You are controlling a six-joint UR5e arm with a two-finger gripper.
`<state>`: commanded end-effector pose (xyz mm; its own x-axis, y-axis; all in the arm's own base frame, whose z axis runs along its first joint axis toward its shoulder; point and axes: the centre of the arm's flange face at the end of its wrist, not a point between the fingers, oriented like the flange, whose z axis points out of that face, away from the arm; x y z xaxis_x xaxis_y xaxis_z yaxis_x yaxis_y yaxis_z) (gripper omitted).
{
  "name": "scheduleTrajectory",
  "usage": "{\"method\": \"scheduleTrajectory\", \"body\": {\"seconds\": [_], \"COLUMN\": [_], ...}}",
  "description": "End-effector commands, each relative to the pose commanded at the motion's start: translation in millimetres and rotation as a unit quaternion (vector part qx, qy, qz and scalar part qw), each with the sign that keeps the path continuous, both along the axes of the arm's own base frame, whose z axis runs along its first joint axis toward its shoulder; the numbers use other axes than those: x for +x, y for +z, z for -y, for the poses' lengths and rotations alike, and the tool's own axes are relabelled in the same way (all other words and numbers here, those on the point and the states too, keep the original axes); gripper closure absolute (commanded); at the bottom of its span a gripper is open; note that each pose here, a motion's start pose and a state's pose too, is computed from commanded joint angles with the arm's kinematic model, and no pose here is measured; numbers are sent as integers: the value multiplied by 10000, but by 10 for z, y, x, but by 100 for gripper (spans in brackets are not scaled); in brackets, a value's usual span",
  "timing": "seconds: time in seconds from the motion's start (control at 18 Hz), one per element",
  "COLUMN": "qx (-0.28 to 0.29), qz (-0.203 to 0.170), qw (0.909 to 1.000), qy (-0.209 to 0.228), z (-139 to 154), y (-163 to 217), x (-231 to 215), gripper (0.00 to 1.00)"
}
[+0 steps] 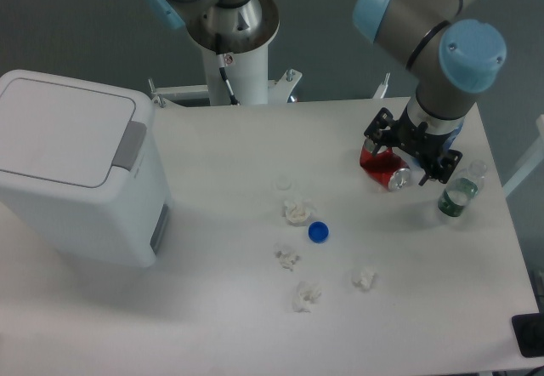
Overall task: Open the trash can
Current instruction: 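Lift the gripper up and away from the red soda can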
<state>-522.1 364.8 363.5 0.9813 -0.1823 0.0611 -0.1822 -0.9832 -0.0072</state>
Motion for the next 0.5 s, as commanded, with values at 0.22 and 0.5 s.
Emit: {"method": "scheduleTrajectory", "body": {"seconds": [0.22,0.5], "qx": [20,24], "qz": [-8,37], "qw": [10000,10000], "qy": [1,-52], "z": [2,-45], "y": [21,5], "x": [12,177], "gripper": [0,0]}}
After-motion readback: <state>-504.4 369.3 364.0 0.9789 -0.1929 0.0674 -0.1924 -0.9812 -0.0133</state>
